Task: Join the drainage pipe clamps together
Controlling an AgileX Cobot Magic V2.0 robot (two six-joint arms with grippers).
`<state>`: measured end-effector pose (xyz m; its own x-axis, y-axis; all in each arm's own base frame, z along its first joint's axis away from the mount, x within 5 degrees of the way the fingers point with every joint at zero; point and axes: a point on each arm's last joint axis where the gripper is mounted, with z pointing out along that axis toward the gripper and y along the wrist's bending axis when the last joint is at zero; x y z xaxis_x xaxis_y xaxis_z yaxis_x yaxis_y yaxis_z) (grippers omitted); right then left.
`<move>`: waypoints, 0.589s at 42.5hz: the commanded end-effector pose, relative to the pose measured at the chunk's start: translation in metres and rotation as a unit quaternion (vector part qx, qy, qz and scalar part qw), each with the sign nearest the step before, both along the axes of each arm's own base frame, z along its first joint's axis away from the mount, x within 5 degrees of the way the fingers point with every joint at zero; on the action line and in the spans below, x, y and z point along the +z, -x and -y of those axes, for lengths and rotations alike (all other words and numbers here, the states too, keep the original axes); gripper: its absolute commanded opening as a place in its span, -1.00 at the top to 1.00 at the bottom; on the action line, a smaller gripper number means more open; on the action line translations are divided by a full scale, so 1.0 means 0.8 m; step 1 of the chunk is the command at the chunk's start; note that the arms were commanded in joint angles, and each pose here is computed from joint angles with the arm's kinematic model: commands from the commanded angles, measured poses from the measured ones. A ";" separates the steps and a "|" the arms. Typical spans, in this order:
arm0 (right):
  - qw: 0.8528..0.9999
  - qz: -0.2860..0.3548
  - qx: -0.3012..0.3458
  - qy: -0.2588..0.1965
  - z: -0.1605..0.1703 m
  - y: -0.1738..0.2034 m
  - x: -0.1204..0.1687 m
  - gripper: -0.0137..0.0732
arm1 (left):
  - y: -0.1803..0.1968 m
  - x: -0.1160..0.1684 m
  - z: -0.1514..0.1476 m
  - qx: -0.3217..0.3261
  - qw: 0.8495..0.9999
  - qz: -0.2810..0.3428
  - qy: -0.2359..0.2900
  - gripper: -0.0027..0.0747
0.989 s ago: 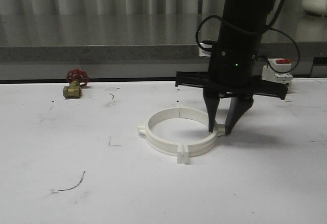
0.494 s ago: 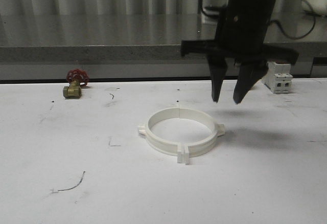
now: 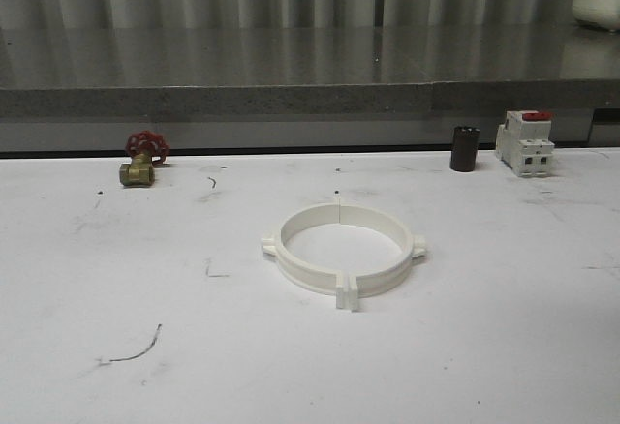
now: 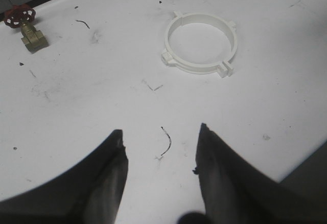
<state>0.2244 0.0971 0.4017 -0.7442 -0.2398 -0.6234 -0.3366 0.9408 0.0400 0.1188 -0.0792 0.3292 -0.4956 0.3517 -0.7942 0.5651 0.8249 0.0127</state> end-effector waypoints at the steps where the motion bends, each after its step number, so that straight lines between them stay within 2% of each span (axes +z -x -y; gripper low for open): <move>1: 0.998 0.065 0.006 -0.009 0.023 0.046 0.021 -0.06 | -0.002 0.018 0.003 -0.001 0.999 0.038 0.032 0.12; 7: 0.995 0.100 0.005 -0.021 0.047 0.100 0.015 -0.06 | -0.002 0.018 0.003 -0.001 0.999 0.038 0.032 0.12; 13: 0.993 0.118 0.005 -0.029 0.064 0.139 -0.007 -0.06 | -0.002 0.018 0.003 -0.001 0.999 0.038 0.032 0.12; 20: 0.994 0.107 0.006 -0.028 0.073 0.161 -0.037 -0.06 | -0.002 0.018 0.003 -0.001 0.999 0.038 0.032 0.12; 25: 0.995 0.100 0.006 -0.028 0.074 0.164 -0.046 -0.06 | -0.002 0.018 0.003 -0.001 0.999 0.038 0.032 0.12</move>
